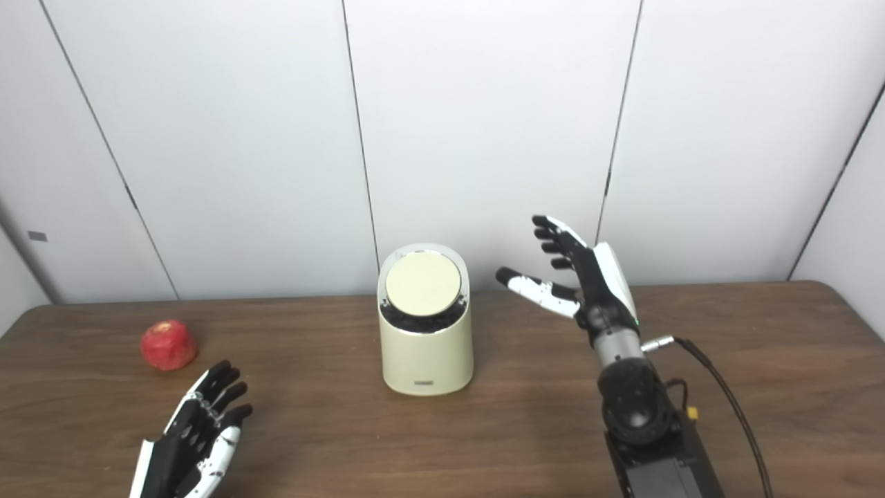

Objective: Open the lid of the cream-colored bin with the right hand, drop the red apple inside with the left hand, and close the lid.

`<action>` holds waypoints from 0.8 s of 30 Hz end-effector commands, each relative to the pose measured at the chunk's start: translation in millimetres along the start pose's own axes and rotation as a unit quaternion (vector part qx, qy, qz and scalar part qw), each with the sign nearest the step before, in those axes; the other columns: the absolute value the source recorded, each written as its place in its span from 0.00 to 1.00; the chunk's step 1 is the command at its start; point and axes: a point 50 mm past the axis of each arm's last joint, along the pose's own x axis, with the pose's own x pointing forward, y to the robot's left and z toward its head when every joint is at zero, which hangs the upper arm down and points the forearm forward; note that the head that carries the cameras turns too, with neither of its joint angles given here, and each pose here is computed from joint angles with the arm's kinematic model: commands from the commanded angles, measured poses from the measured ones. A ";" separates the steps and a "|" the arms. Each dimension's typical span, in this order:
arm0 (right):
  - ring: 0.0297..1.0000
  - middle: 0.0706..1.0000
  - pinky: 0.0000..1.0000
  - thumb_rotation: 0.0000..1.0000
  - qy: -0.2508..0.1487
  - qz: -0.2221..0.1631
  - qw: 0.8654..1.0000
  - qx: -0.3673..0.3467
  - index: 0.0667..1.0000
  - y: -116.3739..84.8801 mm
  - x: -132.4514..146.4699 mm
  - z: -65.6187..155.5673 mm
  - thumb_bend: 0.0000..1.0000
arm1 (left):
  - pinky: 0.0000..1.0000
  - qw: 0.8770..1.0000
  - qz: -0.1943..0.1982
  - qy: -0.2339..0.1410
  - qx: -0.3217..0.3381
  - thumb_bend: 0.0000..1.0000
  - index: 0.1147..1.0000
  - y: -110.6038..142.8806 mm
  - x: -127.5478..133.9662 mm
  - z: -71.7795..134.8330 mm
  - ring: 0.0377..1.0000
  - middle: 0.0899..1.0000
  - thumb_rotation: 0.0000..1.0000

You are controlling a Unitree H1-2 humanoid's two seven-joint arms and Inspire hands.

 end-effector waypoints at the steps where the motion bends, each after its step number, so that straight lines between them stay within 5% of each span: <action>1: 0.82 0.86 0.75 0.55 -0.037 -0.008 0.999 0.000 0.84 -13.7 -1.9 17.6 0.62 | 0.77 0.996 0.008 0.084 -0.008 0.27 0.88 0.0 -36.9 -34.8 0.85 0.87 0.28; 13: 0.83 0.84 0.74 0.55 -0.056 0.007 0.998 -0.018 0.84 -4.8 -3.1 38.6 0.69 | 0.77 0.996 0.010 0.086 -0.004 0.27 0.87 0.3 -37.4 -35.1 0.84 0.86 0.28; 24: 0.85 0.86 0.77 0.49 -0.131 0.026 0.989 -0.065 0.87 9.7 -1.3 64.6 0.65 | 0.76 0.996 0.007 0.085 -0.006 0.28 0.88 -1.4 -37.3 -34.3 0.84 0.86 0.30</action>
